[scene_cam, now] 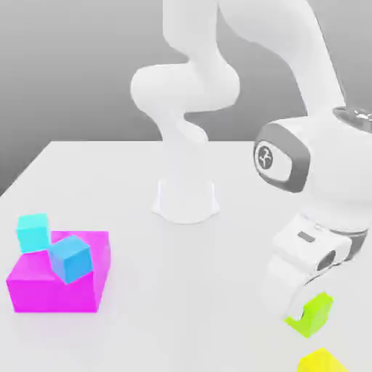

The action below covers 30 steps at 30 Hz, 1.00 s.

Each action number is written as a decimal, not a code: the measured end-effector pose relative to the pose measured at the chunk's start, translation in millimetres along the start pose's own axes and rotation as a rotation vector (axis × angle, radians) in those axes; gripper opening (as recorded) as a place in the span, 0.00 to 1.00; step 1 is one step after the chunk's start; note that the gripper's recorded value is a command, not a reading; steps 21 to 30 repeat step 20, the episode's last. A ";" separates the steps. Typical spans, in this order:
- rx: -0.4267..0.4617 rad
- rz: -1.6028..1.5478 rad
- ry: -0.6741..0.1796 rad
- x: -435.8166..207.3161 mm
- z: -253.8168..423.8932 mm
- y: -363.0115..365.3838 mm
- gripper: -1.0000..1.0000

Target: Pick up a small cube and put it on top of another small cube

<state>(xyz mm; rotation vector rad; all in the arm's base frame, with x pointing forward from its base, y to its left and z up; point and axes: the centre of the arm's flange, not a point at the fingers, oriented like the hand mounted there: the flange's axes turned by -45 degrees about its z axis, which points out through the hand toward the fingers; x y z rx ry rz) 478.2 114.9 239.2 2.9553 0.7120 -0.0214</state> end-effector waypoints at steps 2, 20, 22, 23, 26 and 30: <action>-0.006 0.151 -0.012 -25.0 -6.1 45.7 0.00; 0.104 1.591 -0.046 -374.7 7.1 275.4 1.00; 0.104 1.591 -0.046 -374.7 7.1 275.4 1.00; 0.104 1.591 -0.046 -374.7 7.1 275.4 1.00; 0.104 1.591 -0.046 -374.7 7.1 275.4 1.00; 0.104 1.591 -0.046 -374.7 7.1 275.4 1.00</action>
